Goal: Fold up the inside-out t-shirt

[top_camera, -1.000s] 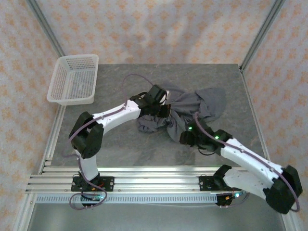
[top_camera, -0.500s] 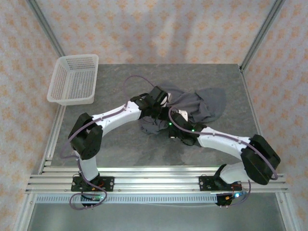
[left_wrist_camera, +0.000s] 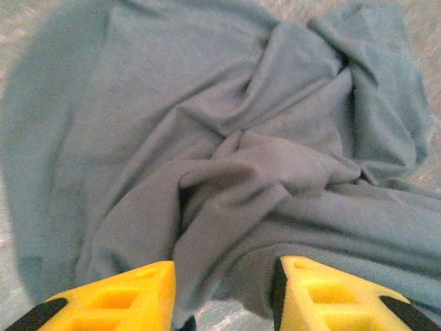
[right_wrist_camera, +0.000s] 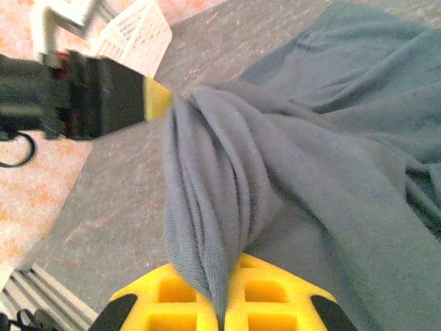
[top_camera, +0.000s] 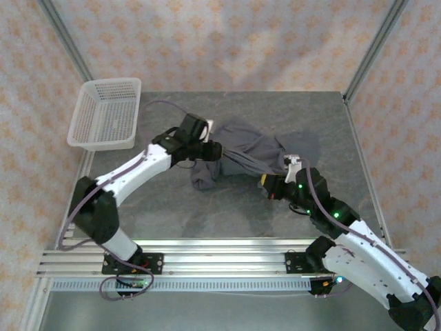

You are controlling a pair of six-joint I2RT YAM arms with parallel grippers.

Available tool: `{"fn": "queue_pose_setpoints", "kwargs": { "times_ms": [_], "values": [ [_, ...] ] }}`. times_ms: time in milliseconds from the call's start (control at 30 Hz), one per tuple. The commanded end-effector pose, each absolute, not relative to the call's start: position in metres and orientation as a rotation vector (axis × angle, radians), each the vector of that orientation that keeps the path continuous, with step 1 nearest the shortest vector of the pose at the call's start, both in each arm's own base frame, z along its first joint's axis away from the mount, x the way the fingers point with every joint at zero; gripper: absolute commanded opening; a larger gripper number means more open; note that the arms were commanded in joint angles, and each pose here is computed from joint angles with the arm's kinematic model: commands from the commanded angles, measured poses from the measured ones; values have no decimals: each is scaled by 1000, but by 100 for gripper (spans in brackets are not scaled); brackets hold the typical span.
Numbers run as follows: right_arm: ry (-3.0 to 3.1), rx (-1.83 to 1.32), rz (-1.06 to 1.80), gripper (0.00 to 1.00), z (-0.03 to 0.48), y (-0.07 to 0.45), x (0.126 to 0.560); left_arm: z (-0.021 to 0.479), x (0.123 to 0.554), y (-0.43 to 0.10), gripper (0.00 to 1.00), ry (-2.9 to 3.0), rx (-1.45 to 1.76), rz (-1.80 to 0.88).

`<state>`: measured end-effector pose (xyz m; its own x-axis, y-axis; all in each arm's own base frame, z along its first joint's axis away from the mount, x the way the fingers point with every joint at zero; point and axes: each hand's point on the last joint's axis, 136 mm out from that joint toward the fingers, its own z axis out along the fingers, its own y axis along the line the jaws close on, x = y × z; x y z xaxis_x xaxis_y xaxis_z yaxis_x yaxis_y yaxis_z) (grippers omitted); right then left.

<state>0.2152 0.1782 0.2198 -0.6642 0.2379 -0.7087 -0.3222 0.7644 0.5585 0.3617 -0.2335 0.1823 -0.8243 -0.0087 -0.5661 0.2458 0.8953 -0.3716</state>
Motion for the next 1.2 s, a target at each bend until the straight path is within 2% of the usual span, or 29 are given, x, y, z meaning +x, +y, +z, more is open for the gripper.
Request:
{"fn": "queue_pose_setpoints", "kwargs": {
  "times_ms": [0, 267, 400, 500, 533, 567, 600, 667, 800, 867, 933, 1033, 1167],
  "values": [
    [2060, -96, 909, 0, 245, 184, 221, 198, 354, -211, 41, 2380, 170, -528],
    [2051, -170, 983, 0, 265, 202, 225, 189, 284, -289, 53, 2244, 633, -636],
    [2078, -247, 1017, 0, 266, 211, 219, 196, 281, -326, 61, 2138, 773, -758],
    [2081, -254, 1032, 0, 269, 213, 218, 189, 303, -333, 63, 2168, 763, -673],
    [2080, -254, 1032, 0, 270, 212, 217, 186, 310, -334, 62, 2183, 754, -638],
    [2084, -246, 1018, 0, 270, 211, 218, 184, 316, -333, 53, 2195, 731, -611],
    [2091, -230, 990, 0, 268, 207, 219, 185, 321, -334, 39, 2198, 711, -600],
    [2116, -176, 895, 0, 258, 193, 225, 190, 327, -330, 0, 2204, 644, -601],
    [2207, 175, 506, 3, 209, 124, 257, 229, 314, -334, 0, 2144, 560, -927],
    [2306, 326, 446, 22, 173, 98, 269, 251, 298, -340, 0, 2096, 569, -1130],
    [2417, 334, 398, 27, 151, 93, 273, 259, 286, -345, 0, 2092, 583, -1243],
    [2424, 307, 439, 34, 161, 100, 272, 255, 282, -344, 0, 2119, 540, -1274],
    [2188, 262, 571, 47, 218, 108, 250, 244, 285, -341, 0, 2155, 498, -1254]
  ]
}}
